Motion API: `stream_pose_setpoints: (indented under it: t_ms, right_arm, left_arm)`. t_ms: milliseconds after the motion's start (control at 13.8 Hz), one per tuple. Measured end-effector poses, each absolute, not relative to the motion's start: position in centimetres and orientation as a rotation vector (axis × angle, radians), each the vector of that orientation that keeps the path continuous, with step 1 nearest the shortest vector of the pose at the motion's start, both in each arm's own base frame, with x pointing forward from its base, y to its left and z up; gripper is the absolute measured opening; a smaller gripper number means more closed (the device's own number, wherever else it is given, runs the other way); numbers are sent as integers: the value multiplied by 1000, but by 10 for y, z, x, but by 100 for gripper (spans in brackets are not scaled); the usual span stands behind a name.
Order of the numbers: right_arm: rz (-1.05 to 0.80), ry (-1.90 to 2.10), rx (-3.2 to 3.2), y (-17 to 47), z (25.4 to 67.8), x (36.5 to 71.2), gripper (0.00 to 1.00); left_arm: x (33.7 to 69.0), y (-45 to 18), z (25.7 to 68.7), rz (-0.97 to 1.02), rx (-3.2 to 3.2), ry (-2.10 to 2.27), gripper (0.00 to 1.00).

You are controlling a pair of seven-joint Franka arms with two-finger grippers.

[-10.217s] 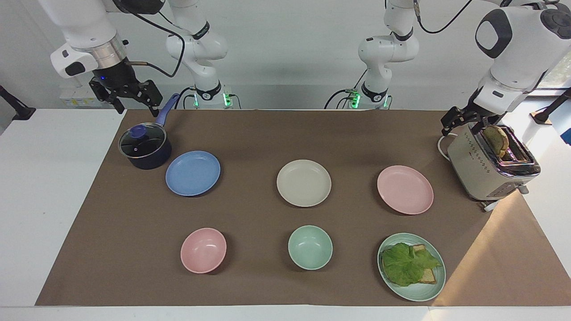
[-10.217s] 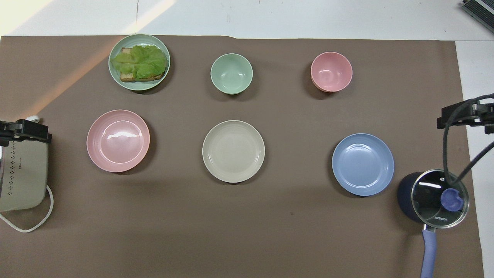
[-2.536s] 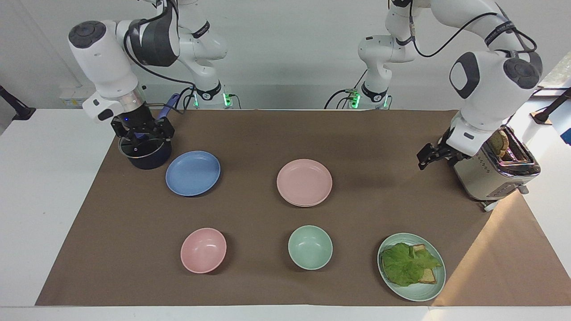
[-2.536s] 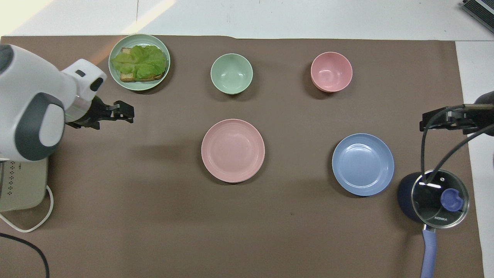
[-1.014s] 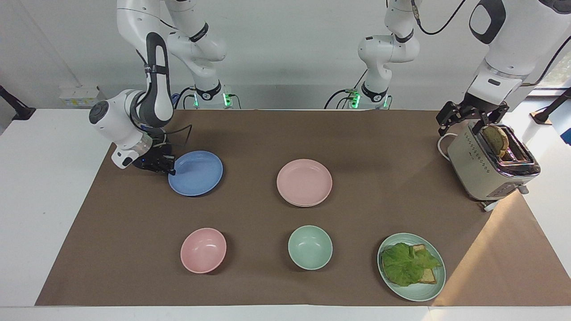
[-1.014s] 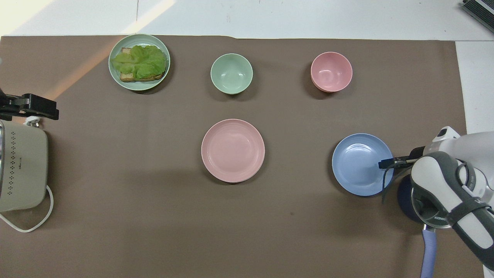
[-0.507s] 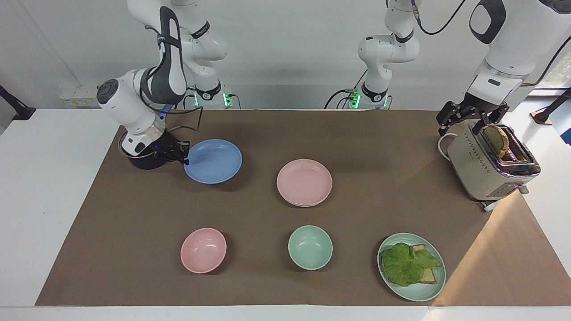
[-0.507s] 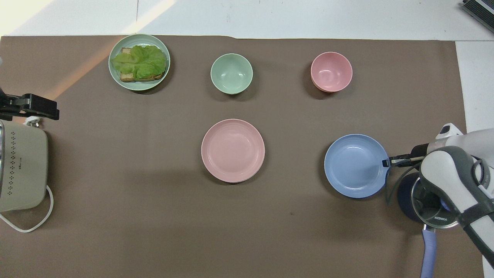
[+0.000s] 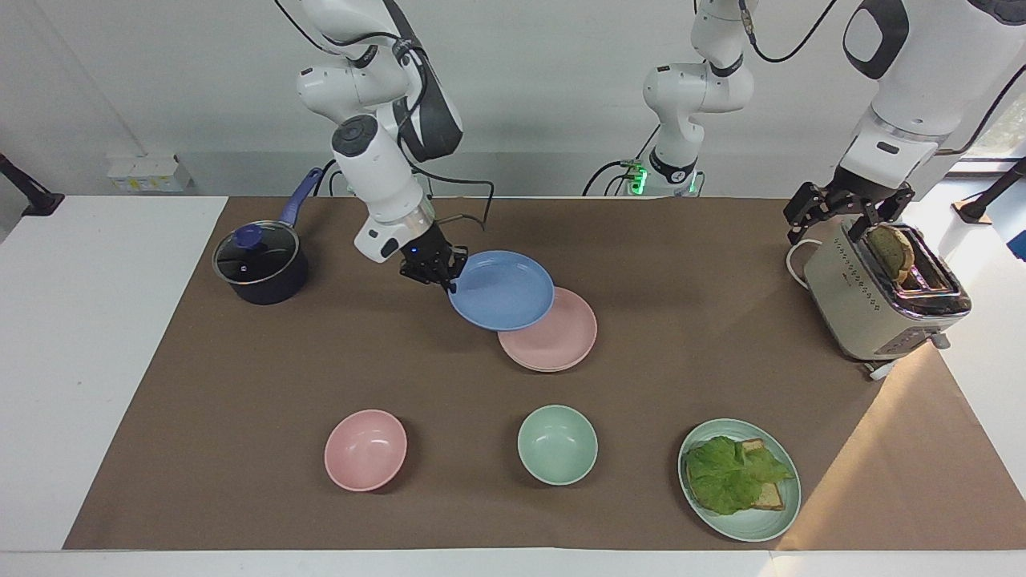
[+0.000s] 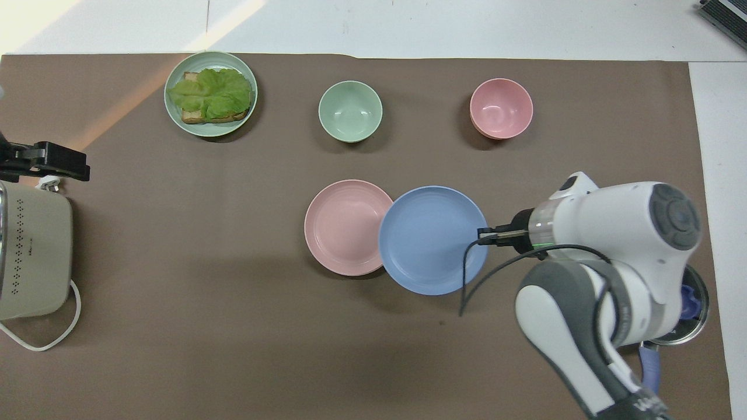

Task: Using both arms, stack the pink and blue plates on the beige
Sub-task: 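Grasp the blue plate with the right gripper and place it on the pink plate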

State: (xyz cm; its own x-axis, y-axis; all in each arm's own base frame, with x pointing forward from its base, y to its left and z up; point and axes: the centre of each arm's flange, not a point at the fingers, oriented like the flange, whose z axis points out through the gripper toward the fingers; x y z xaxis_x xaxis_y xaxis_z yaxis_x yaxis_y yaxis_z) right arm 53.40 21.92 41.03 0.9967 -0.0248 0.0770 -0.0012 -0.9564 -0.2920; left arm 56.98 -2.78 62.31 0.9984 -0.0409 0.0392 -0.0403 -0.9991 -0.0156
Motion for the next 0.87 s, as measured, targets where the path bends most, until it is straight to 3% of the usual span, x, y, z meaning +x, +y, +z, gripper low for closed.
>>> stream_pose_setpoints:
  t_ms: [290, 652, 870]
  right_arm:
    - [-98, 106, -2836, 244, 396, 558, 4]
    - [-53, 129, -2854, 298, 352, 542, 4]
    - [-41, 135, -2863, 298, 345, 541, 4]
  left_arm:
    - [570, -28, 623, -62, -3125, 63, 100]
    - [570, -28, 623, -62, -3125, 63, 100]
    - [570, -28, 623, -62, -3125, 63, 100]
